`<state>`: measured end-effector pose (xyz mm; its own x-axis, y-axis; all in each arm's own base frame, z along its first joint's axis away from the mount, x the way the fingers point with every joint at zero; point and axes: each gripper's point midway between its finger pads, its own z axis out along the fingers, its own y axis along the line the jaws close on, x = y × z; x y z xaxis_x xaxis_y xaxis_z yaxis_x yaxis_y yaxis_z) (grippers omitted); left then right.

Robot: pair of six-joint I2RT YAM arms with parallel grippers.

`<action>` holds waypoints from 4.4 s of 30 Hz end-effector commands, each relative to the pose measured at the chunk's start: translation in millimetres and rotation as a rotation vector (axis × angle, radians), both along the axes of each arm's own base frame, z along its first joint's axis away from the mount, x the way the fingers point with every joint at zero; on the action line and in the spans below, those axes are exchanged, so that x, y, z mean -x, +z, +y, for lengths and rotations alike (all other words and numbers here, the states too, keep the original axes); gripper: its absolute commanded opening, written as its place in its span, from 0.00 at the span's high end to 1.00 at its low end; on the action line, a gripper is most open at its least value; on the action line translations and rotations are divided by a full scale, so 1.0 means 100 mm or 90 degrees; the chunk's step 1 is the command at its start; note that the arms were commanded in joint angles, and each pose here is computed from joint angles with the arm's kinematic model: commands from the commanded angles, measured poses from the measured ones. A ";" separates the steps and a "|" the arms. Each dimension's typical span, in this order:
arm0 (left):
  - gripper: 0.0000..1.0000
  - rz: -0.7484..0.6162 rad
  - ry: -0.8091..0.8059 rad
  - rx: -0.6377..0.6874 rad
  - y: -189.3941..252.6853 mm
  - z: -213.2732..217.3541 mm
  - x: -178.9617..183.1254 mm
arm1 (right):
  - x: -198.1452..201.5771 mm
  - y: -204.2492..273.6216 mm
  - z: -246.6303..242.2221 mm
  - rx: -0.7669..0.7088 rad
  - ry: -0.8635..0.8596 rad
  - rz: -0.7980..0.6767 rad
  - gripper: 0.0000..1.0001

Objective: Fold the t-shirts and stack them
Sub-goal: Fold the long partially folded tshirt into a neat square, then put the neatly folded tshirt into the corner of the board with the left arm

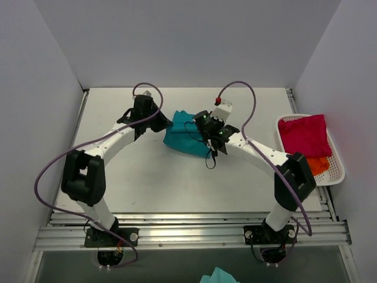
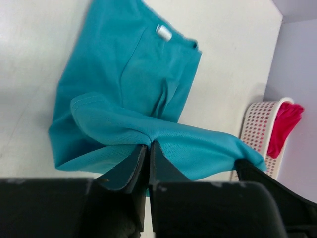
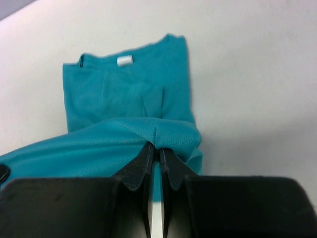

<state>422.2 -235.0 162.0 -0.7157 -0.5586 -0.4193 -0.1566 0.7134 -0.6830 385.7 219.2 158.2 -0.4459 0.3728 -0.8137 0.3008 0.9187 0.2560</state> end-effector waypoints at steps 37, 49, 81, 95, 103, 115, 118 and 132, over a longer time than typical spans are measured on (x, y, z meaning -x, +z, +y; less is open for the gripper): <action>0.06 0.114 -0.074 -0.234 -1.22 0.88 -0.81 | -0.31 0.97 -1.22 -0.035 -0.152 -0.117 0.00; 0.06 0.122 -0.158 -0.183 -1.66 0.15 -0.84 | 0.02 1.51 -1.64 -0.044 -0.205 -0.199 0.00; 0.00 -0.080 -0.189 0.157 -0.68 0.07 -0.80 | -0.17 1.23 -1.56 -0.048 -0.187 -0.171 0.00; 0.00 0.033 -0.233 0.082 -1.34 -0.13 -0.72 | -0.27 1.09 -1.54 -0.049 -0.181 -0.154 0.00; 0.59 0.081 -0.206 0.026 -1.60 -0.07 -0.73 | -0.27 1.07 -1.56 -0.049 -0.182 -0.152 0.00; 0.98 0.067 -0.083 -0.079 -1.30 0.56 -1.23 | -0.31 1.10 -1.56 -0.064 -0.178 -0.159 0.00; 0.98 0.056 -0.049 -0.108 -1.12 0.89 -1.46 | -0.37 1.16 -1.53 -0.076 -0.175 -0.168 0.00; 0.81 0.100 0.133 -0.161 -0.74 3.36 -1.81 | -0.80 1.18 -1.21 -0.169 -0.096 -0.219 0.00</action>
<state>624.0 85.6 91.3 -0.6061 -0.6246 -0.4925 -0.3863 0.7724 -0.5041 451.7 91.3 258.9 -0.1270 0.6049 -0.7861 0.3484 0.7692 0.5356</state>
